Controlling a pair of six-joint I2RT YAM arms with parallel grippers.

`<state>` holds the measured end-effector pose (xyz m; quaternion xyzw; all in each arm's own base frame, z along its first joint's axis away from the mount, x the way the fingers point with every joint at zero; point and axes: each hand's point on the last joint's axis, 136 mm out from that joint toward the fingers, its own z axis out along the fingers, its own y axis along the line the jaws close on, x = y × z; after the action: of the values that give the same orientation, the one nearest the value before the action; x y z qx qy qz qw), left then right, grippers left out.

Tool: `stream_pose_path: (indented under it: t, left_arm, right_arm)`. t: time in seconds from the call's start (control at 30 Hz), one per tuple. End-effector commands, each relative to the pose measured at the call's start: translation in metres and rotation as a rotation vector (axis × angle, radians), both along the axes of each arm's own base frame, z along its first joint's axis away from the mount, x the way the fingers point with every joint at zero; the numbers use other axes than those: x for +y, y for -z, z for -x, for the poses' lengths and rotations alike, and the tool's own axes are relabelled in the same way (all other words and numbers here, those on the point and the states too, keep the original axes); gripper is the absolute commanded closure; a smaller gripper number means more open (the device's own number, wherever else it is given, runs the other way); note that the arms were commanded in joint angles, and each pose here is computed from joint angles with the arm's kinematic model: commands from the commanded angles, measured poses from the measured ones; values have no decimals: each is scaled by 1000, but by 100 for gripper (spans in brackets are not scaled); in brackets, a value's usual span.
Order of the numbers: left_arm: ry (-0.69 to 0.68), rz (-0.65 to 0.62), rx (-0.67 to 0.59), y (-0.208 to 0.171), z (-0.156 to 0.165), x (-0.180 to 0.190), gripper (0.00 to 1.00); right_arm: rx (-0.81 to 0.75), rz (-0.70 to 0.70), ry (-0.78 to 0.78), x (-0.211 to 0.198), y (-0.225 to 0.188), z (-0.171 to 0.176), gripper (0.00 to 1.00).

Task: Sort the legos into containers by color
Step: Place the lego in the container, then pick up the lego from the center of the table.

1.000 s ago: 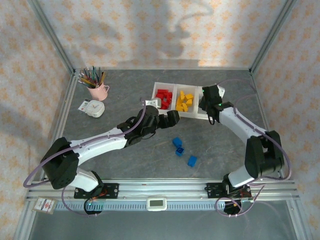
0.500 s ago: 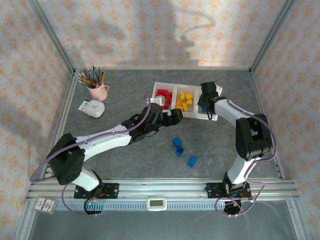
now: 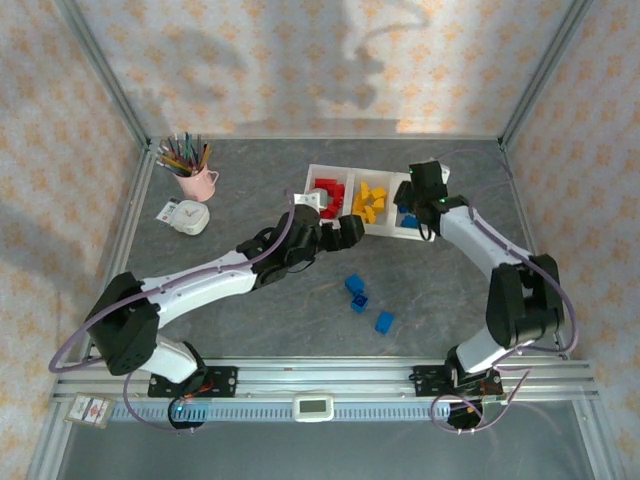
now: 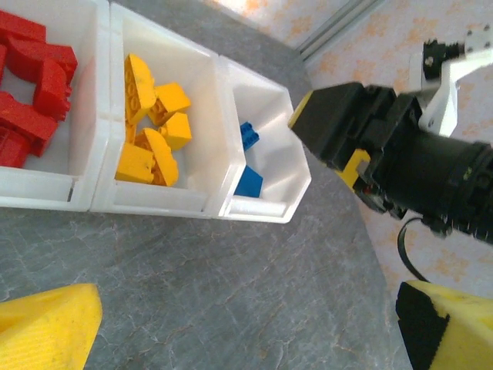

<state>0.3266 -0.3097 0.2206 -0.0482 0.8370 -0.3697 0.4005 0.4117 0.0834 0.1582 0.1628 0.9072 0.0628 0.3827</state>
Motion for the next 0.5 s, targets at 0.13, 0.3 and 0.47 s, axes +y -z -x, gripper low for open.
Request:
stream_pose_path:
  t: [0.13,0.3,0.47]
  left_arm:
    - [-89,-8,16,11,15,35,1]
    - [-140,-13,48,27,25,54,1]
    - [-198,2,60,37,34,74,1]
  right_arm:
    - [84,-2,-192,39,17,48,31]
    - [135,6,-338,79,32,78,28]
    - [185,14,-484,118,50,107,26]
